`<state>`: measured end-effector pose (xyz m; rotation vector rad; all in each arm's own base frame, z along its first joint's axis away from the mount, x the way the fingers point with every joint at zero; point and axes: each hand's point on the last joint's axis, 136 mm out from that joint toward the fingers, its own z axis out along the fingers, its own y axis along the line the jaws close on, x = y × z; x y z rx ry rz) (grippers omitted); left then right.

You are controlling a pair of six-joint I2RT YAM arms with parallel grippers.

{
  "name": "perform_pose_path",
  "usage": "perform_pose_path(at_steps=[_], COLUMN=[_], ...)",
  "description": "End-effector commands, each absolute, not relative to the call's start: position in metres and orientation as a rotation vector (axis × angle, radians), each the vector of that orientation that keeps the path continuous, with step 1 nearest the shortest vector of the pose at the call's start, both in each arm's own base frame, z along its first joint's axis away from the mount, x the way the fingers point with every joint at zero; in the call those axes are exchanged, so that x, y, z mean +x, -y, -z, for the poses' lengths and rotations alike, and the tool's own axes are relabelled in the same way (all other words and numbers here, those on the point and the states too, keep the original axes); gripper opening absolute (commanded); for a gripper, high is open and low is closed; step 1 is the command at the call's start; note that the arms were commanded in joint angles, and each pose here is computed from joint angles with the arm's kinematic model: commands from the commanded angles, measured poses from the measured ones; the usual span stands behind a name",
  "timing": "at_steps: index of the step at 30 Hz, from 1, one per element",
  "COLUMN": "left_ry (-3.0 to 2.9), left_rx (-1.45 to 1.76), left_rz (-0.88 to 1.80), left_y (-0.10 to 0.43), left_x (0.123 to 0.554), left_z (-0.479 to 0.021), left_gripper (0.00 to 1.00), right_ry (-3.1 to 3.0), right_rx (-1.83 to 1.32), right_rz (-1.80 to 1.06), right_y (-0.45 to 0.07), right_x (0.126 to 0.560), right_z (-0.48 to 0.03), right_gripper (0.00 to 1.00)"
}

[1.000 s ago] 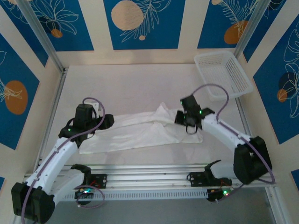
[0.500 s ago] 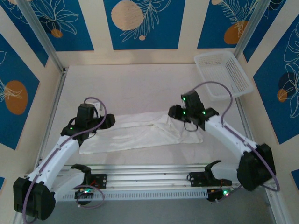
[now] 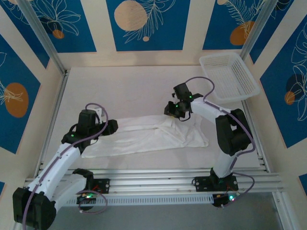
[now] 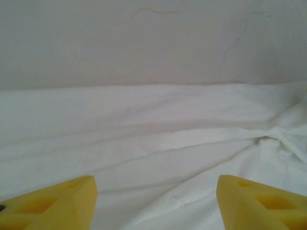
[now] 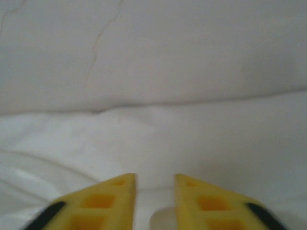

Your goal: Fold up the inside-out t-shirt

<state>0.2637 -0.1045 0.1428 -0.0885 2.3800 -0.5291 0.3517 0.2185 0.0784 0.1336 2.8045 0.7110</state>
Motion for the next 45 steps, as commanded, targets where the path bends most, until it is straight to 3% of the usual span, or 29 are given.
perform_pose_path(at_steps=[1, 10, 13, 16, 18, 19, 20, 21, 23, 33, 45], left_ry=[-2.385, -2.396, -2.412, -2.419, -2.431, -2.442, -2.464, -2.482, -2.498, -2.454, -2.511], left_rx=[-0.092, -0.104, -0.107, -0.154, -0.272, -0.361, -0.465, -0.547, -0.673, -0.931, -1.032], left_rz=[0.551, 0.564, 0.562, 0.550, 0.532, 0.504, 0.460, 0.418, 0.347, 0.130, 0.117], left_y=[0.109, 0.111, 0.110, 0.106, 0.099, 0.092, 0.083, 0.076, 0.064, 0.038, 0.043], left_x=[0.264, 0.267, 0.264, 0.262, 0.262, 0.261, 0.257, 0.254, 0.250, 0.294, 0.366], left_z=[-0.142, -0.137, -0.135, -0.133, -0.128, -0.123, -0.114, -0.106, -0.092, -0.068, 0.003], left_gripper=[0.67, 0.67, 0.67, 0.66, 0.51, 0.35, 0.13, 0.00, 0.00, 0.00, 0.00], right_ry=[-2.842, -2.999, -2.970, -2.838, -2.741, -2.711, -2.684, -2.665, -2.668, -2.819, -2.916], right_rx=[0.093, 0.086, 0.056, 0.133, 0.262, 0.321, 0.384, 0.447, 0.529, 0.733, 0.788], right_rz=[-0.830, -0.917, -0.929, -0.933, -0.951, -0.942, -0.912, -0.868, -0.829, -0.781, -0.753], right_y=[-0.229, -0.256, -0.257, -0.236, -0.210, -0.197, -0.181, -0.163, -0.140, -0.112, -0.113], right_x=[0.321, 0.243, 0.240, 0.263, 0.286, 0.294, 0.303, 0.311, 0.318, 0.309, 0.297], right_z=[-0.096, -0.051, -0.068, -0.100, -0.113, -0.115, -0.114, -0.109, -0.098, -0.035, -0.026], right_gripper=[0.12, 0.11, 0.19, 0.28, 0.29, 0.28, 0.25, 0.15, 0.00, 0.00, 0.00])
